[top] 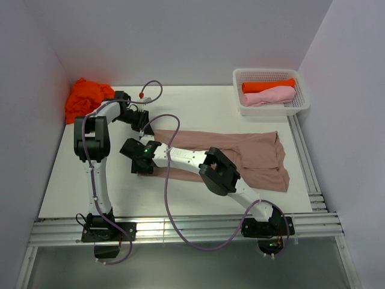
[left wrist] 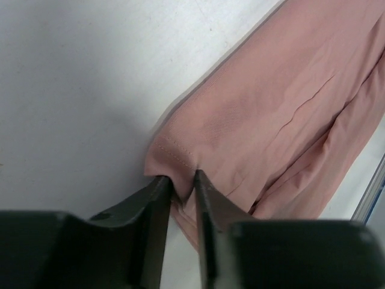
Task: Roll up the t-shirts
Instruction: Roll the tshirt
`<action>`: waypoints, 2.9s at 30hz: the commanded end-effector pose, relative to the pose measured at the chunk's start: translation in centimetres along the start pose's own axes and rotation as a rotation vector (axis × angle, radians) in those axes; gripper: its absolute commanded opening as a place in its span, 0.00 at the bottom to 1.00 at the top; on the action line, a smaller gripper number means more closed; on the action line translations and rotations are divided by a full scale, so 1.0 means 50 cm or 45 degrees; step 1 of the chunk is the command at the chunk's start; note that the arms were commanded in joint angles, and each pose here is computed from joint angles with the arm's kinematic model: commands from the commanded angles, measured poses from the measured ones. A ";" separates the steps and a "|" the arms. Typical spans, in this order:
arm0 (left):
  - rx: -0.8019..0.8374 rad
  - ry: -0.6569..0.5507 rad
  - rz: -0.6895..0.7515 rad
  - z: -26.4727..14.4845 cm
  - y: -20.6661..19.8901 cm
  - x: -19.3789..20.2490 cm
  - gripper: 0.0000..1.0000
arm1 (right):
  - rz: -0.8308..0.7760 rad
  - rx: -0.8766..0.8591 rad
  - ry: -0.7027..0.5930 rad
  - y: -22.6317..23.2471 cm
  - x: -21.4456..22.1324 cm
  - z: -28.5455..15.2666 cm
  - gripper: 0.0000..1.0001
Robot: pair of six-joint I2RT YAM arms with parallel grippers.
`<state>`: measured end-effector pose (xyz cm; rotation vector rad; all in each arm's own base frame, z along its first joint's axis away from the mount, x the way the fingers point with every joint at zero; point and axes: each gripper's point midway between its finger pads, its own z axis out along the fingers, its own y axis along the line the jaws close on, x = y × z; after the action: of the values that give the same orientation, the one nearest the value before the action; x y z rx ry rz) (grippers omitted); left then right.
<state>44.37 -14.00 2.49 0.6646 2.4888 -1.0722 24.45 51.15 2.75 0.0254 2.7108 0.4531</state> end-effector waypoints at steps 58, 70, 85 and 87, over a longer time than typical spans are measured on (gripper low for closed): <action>-0.584 0.122 0.164 -0.120 -0.028 0.015 0.02 | -0.061 -0.260 -0.031 0.024 -0.004 -0.168 0.00; -0.600 0.161 0.189 -0.080 -0.061 -0.006 0.05 | -0.004 -0.236 -0.052 -0.024 0.002 -0.162 0.00; -0.619 0.230 0.222 -0.032 -0.090 -0.007 0.18 | 0.115 -0.245 -0.081 -0.075 0.013 -0.142 0.00; -0.621 0.240 0.218 -0.024 -0.092 -0.004 0.25 | 0.123 -0.245 -0.081 -0.083 0.016 -0.140 0.00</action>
<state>41.14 -15.22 5.16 0.8437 2.6621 -0.3483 20.48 45.12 5.00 0.0592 2.6626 0.6582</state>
